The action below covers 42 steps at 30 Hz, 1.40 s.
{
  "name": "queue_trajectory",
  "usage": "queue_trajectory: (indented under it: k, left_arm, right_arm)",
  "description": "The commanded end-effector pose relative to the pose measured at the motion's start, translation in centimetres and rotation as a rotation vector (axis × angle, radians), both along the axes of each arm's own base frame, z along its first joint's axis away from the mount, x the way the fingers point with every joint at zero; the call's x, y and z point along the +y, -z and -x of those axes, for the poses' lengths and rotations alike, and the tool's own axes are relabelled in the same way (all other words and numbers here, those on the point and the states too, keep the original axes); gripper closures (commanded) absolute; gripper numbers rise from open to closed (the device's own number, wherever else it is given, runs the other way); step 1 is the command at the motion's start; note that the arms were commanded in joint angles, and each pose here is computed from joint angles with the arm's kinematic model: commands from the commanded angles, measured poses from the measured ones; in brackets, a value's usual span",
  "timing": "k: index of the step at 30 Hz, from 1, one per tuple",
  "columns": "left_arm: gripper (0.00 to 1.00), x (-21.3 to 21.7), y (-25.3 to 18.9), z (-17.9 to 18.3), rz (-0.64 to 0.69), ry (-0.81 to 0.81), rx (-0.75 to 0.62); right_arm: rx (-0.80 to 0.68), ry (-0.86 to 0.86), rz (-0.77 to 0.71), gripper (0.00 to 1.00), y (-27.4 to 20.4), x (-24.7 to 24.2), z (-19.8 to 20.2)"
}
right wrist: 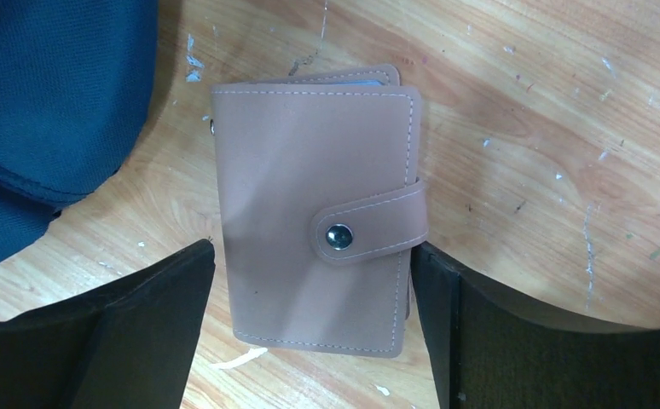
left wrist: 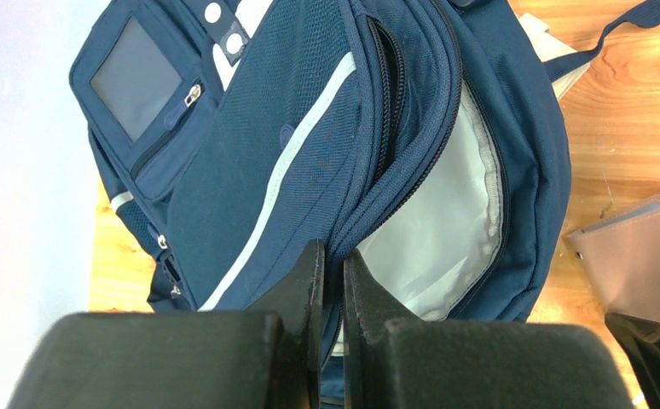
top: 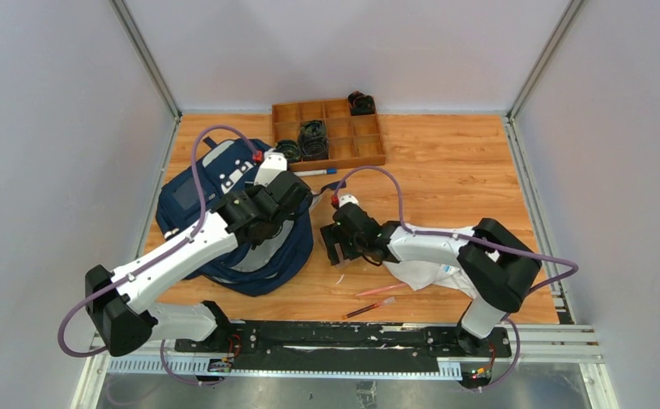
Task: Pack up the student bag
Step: Pick up the personal item from the center of the board.
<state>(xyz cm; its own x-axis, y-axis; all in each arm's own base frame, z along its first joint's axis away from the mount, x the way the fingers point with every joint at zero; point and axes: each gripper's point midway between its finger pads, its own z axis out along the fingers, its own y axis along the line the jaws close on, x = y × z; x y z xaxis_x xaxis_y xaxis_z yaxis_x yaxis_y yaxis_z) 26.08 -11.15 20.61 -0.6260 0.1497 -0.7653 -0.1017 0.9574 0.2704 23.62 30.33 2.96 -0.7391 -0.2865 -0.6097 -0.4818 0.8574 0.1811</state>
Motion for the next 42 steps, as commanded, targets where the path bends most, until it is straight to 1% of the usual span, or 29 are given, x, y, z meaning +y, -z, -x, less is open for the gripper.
queue_trajectory:
  k: [1,4,7,12,14,18,21,24,25,29,33,38,42]
  left_arm:
    - [1.00,0.6,-0.8,-0.2,0.039,-0.032,-0.044]
    - [1.00,0.7,-0.7,-0.2,0.034,-0.032,-0.042]
    - [1.00,0.9,-0.9,-0.3,0.035,-0.037,-0.046]
    - [1.00,0.7,-1.3,-0.3,0.065,-0.011,-0.040]
    - [1.00,0.6,-1.5,-0.3,0.071,-0.001,-0.037]
    - [1.00,0.7,-2.3,-0.2,0.090,0.018,-0.044]
    - [1.00,0.8,-3.0,-0.3,0.093,0.032,-0.049]
    - [1.00,0.9,-3.6,-0.3,0.104,0.042,-0.056]
    - [1.00,0.8,-3.7,-0.3,0.109,0.049,-0.054]
    - [1.00,0.3,-4.1,-0.5,0.124,0.095,-0.027]
    - [1.00,-0.2,-4.9,-0.5,0.188,0.129,-0.015]
    - [1.00,-0.5,-7.2,-0.8,0.255,0.154,-0.047]
    - [1.00,-0.5,-8.1,-1.1,0.271,0.169,-0.055]
  right_arm:
    - [0.068,0.010,0.282,0.09,3.9,-4.9,3.0]
    - [0.003,-0.013,0.348,0.07,3.4,-4.7,2.6]
    - [-0.032,-0.052,0.401,0.05,3.4,-4.5,2.8]
    - [-0.039,-0.146,0.395,0.05,4.1,-3.6,4.1]
    - [-0.038,-0.153,0.407,0.09,4.4,-3.8,4.1]
    - [-0.041,-0.161,0.412,0.27,4.2,-3.6,3.9]
    - [-0.042,-0.167,0.384,0.38,3.4,-3.2,4.0]
    - [-0.056,-0.163,0.354,0.45,1.9,-3.0,4.0]
    - [-0.064,-0.161,0.343,0.46,1.3,-3.0,4.0]
    - [-0.108,-0.151,0.297,0.45,-2.0,-3.1,3.8]
    - [-0.157,-0.167,0.225,0.45,-6.0,-2.6,3.7]
    - [-0.209,-0.201,0.095,0.45,-10.9,0.3,3.2]
    - [-0.228,-0.244,-0.024,0.45,-13.9,4.2,2.6]
